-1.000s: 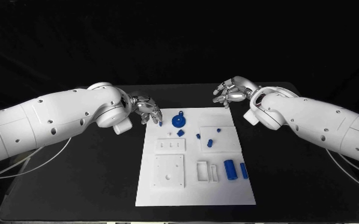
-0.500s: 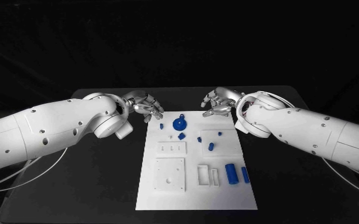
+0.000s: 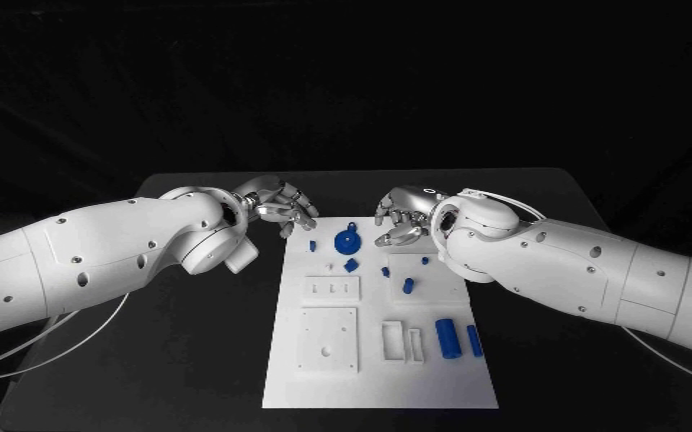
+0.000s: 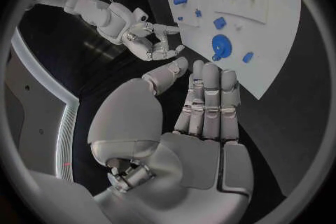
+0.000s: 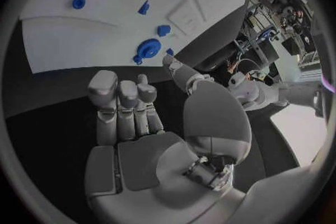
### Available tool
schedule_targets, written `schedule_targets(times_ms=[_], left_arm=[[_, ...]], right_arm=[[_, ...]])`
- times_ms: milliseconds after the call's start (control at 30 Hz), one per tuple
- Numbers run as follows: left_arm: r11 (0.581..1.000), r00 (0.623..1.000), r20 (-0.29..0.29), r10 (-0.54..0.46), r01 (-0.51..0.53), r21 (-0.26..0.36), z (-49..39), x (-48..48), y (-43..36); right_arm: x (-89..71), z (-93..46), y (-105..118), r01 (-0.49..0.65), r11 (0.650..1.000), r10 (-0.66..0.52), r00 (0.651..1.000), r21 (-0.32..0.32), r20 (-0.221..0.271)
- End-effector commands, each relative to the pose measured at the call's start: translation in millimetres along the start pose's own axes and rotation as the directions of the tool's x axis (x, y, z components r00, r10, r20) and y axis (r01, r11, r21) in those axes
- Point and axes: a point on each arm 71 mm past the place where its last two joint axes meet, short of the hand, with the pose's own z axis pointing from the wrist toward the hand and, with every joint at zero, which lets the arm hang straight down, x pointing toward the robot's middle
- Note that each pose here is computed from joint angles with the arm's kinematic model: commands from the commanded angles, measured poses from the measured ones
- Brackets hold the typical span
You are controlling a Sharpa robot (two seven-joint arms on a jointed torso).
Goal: Assemble the parts on the task board
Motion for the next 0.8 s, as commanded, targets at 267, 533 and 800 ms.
schedule_targets(times_ms=[267,533,800], left_arm=[[0.999,1.000,0.010,-0.002,0.001,0.037,-0.6,1.3,-3.5],[0.996,0.998,0.007,0.057,-0.057,0.061,-0.8,5.4,-7.6],[0.996,0.998,-0.002,0.057,-0.057,0.068,-1.3,8.2,-9.6]], right_arm=[[15.9,5.5,17.8,0.123,0.992,-0.123,0.992,0.028,-0.011],[37.6,8.4,27.8,0.155,0.985,-0.148,0.985,0.074,-0.093],[47.0,12.4,37.4,0.169,0.982,-0.163,0.984,0.089,-0.071]])
